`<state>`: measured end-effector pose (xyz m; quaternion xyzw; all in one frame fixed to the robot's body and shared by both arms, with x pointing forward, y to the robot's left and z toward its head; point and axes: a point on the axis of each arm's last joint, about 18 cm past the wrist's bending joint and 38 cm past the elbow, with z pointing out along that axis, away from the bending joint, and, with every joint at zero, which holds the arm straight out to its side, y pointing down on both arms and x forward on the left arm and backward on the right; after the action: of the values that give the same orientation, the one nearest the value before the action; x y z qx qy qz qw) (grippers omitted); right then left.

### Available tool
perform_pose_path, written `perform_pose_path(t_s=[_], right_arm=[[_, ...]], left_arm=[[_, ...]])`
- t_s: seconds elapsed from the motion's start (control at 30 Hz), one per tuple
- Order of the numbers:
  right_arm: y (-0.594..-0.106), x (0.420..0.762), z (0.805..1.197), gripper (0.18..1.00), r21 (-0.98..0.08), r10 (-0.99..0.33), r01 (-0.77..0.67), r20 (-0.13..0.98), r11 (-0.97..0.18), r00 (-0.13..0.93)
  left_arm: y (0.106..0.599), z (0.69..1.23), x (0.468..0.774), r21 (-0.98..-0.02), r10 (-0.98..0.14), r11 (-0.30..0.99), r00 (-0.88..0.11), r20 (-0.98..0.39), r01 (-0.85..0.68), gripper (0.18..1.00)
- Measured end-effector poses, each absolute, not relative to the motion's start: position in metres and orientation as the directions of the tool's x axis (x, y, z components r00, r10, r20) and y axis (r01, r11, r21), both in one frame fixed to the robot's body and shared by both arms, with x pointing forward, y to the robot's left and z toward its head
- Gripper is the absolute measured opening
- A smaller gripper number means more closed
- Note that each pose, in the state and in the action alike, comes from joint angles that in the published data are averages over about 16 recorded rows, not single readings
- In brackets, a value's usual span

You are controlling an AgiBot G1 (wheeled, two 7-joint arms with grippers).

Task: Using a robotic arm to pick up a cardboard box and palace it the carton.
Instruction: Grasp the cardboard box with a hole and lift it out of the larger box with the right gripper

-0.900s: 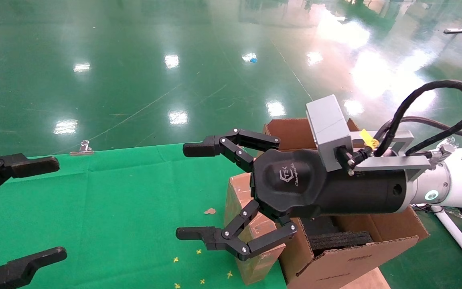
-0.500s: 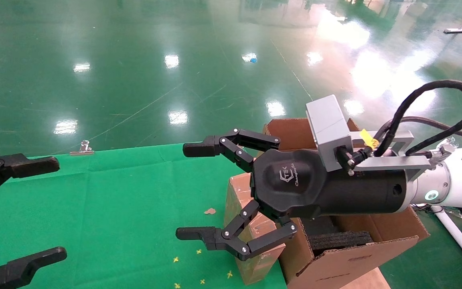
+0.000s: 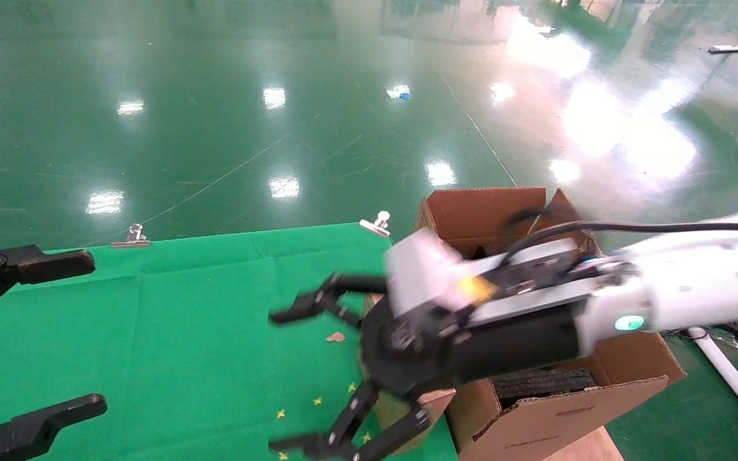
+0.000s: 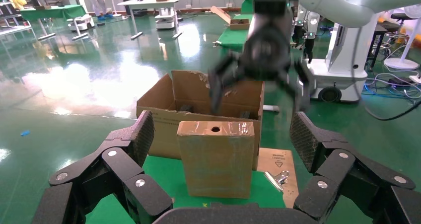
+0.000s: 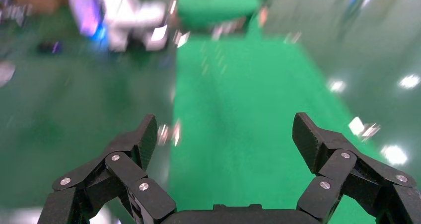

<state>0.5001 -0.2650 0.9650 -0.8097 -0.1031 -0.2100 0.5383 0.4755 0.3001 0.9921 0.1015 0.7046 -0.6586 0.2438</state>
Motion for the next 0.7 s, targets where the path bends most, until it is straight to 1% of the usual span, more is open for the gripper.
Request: perform_pose_path(t_s=[0.1,0.2,0.37,0.5,0.7], right_arm=[[-0.252,0.512,0.957,1.0,-0.774,-0.021,0.365,0.438,-0.518,0.899],[-0.241,0.525,0.953,1.0,-0.696,0.011,0.342,0.433,-0.632,0.902],[-0.229,0.539,0.965,1.0,-0.542,0.049,0.321,0.455,-0.777,0.889],[-0.225,0.544,0.986,1.0,-0.425,0.073,0.311,0.49,-0.85,0.869],[-0.226,0.538,1.023,1.0,-0.29,0.101,0.296,0.539,-0.91,0.837]], left_arm=[[0.3,0.992,0.475,-0.879,-0.178,0.112,-0.86,-0.477,0.464,1.001],[0.3,0.992,0.475,-0.879,-0.178,0.112,-0.861,-0.477,0.464,1.001],[0.3,0.992,0.475,-0.879,-0.178,0.112,-0.861,-0.477,0.464,1.001],[0.3,0.992,0.475,-0.879,-0.178,0.112,-0.861,-0.477,0.464,1.001],[0.3,0.992,0.475,-0.879,-0.178,0.112,-0.861,-0.477,0.464,1.001]])
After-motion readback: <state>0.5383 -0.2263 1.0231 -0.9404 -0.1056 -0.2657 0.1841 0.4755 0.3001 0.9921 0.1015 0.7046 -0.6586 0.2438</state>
